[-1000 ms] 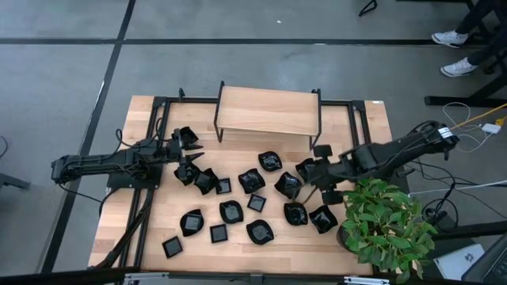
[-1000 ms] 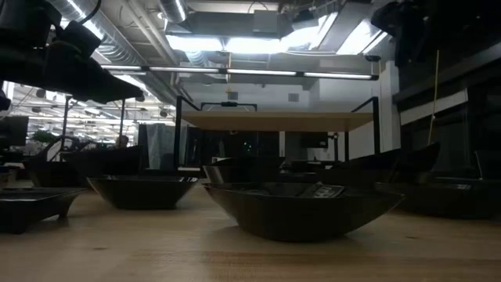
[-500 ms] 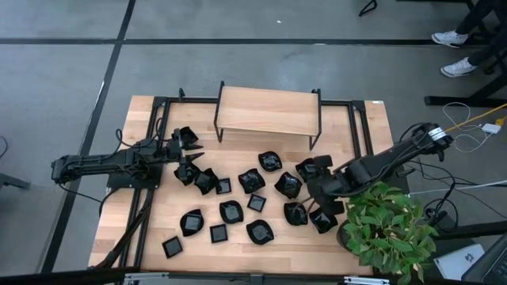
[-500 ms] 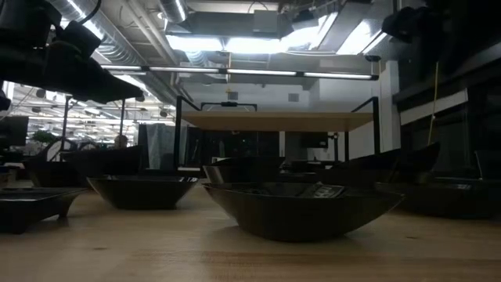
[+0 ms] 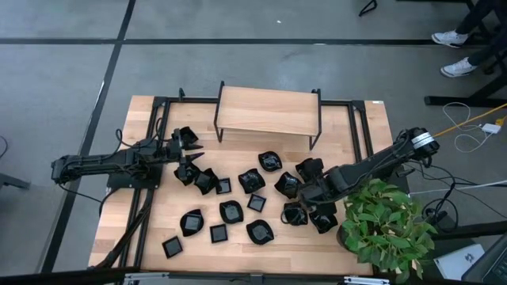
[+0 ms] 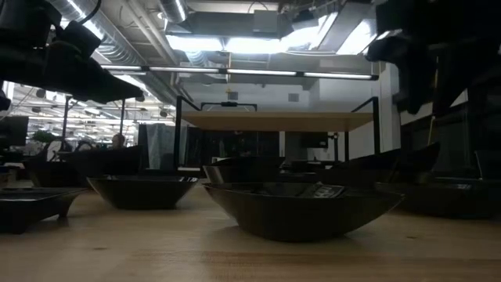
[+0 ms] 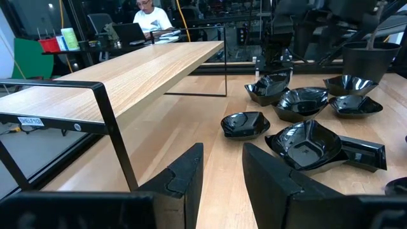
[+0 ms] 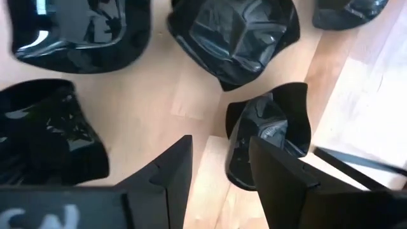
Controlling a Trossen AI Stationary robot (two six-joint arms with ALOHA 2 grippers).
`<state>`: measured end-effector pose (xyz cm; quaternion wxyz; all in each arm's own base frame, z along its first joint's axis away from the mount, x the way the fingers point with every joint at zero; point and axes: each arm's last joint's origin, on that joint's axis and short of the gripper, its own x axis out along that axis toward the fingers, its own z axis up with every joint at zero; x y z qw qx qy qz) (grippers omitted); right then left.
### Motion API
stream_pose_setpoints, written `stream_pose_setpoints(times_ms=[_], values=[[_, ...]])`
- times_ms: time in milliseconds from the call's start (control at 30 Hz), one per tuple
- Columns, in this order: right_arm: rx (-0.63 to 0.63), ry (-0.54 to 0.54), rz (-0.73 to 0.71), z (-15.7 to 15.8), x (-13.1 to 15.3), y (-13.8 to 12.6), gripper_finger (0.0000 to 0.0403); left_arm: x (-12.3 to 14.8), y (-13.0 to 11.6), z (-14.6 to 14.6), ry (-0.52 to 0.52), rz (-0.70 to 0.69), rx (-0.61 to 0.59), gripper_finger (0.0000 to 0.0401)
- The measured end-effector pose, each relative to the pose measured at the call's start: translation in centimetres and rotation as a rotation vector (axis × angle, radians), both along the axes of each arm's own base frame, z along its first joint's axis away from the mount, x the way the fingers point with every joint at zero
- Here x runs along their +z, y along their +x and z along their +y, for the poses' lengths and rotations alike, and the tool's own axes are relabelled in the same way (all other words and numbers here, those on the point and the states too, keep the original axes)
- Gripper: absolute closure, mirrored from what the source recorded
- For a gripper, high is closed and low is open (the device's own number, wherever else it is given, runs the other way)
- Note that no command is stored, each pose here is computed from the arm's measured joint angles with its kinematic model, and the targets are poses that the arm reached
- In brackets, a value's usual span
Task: Pick & Place Mini shaped plates
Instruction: Put the leaf-shaped plate on the shelf
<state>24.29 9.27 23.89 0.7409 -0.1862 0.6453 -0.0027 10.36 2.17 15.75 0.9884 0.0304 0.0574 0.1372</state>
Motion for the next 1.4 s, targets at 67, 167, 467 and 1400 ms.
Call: stream_pose_setpoints(times_ms=[67, 167, 467, 1400], values=[[-0.021, 0.015, 0.018, -0.5, -0.2, 0.3, 0.0247, 0.0, 0.0, 0.0, 0.0, 0.0, 0.0, 0.0297], [-0.051, 0.032, 0.04, -1.2, -0.6, 0.7, 0.0247, 0.0, 0.0, 0.0, 0.0, 0.0, 0.0, 0.0297], [-0.088, 0.029, 0.105, -2.4, -1.9, 1.7, 0.0247, 0.0, 0.0, 0.0, 0.0, 0.0, 0.0, 0.0297], [-0.125, 0.001, 0.245, -3.0, -5.3, 3.1, 0.0251, 0.0, 0.0, 0.0, 0.0, 0.0, 0.0, 0.0297]])
